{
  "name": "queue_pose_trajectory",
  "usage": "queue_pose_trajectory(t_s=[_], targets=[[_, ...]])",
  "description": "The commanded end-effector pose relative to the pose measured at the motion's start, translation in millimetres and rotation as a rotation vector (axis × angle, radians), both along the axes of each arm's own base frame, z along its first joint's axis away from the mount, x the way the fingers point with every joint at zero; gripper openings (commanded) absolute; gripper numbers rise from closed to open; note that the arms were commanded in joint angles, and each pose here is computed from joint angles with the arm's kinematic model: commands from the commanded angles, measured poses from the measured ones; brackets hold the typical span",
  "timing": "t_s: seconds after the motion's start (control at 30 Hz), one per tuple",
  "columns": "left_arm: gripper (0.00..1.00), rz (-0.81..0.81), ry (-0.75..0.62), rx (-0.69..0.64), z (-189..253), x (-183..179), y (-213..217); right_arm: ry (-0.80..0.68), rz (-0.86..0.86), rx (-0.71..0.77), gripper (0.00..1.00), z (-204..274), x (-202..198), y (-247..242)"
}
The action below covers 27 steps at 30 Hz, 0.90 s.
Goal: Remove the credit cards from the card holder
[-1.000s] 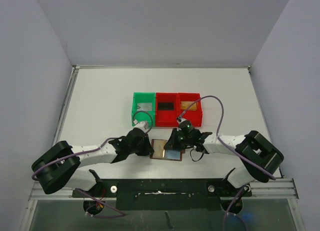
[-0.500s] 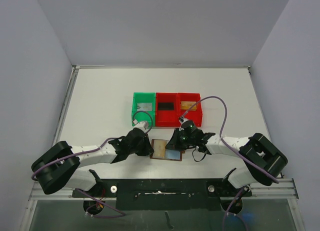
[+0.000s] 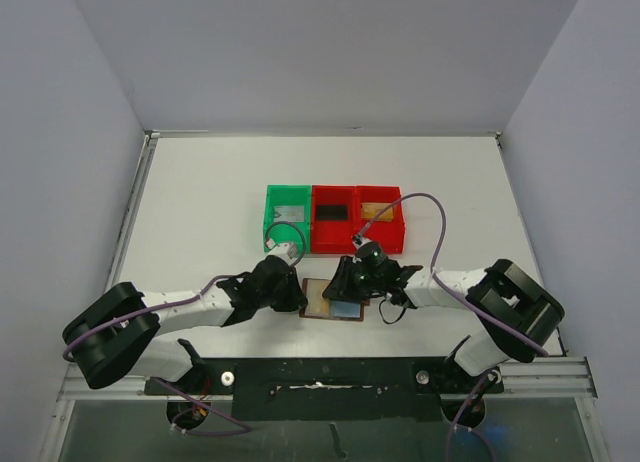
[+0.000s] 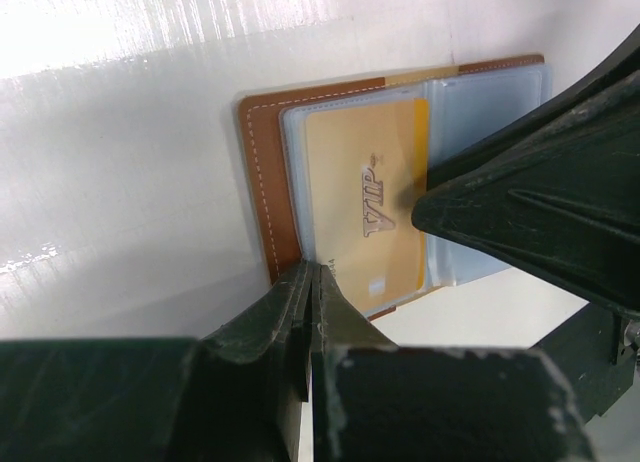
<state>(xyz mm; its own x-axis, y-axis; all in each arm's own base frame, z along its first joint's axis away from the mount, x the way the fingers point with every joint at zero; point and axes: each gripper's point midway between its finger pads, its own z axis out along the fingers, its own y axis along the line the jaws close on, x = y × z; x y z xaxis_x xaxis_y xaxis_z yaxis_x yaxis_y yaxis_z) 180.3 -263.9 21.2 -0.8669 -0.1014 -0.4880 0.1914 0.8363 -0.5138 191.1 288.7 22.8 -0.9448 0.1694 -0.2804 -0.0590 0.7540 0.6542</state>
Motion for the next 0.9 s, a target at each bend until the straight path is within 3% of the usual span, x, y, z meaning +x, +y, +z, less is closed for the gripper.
queue_pose_trajectory(t_s=[0.0,0.27,0.73,0.8,0.87], targets=[[0.0,-0.007,-0.048,-0.041,13.2,5.2,-6.9,-0.053,-0.01,0.075,0.28,5.5,7.3,17.0],[0.0,0.02,-0.093,-0.082,23.5,5.4,-0.6,-0.1,-0.022,0.118,0.0,18.7,7.5,10.4],[0.0,0.033,-0.117,-0.104,32.3,8.6,-1.1,-0.092,0.01,0.104,0.0,26.9,6.8,-5.7],[0.06,0.023,-0.121,-0.126,36.4,8.6,-4.9,-0.087,0.007,0.093,0.01,24.9,7.7,-5.8],[0.13,0.014,-0.121,-0.137,37.6,8.0,-7.4,-0.083,0.014,0.089,0.09,23.7,8.1,-3.3]])
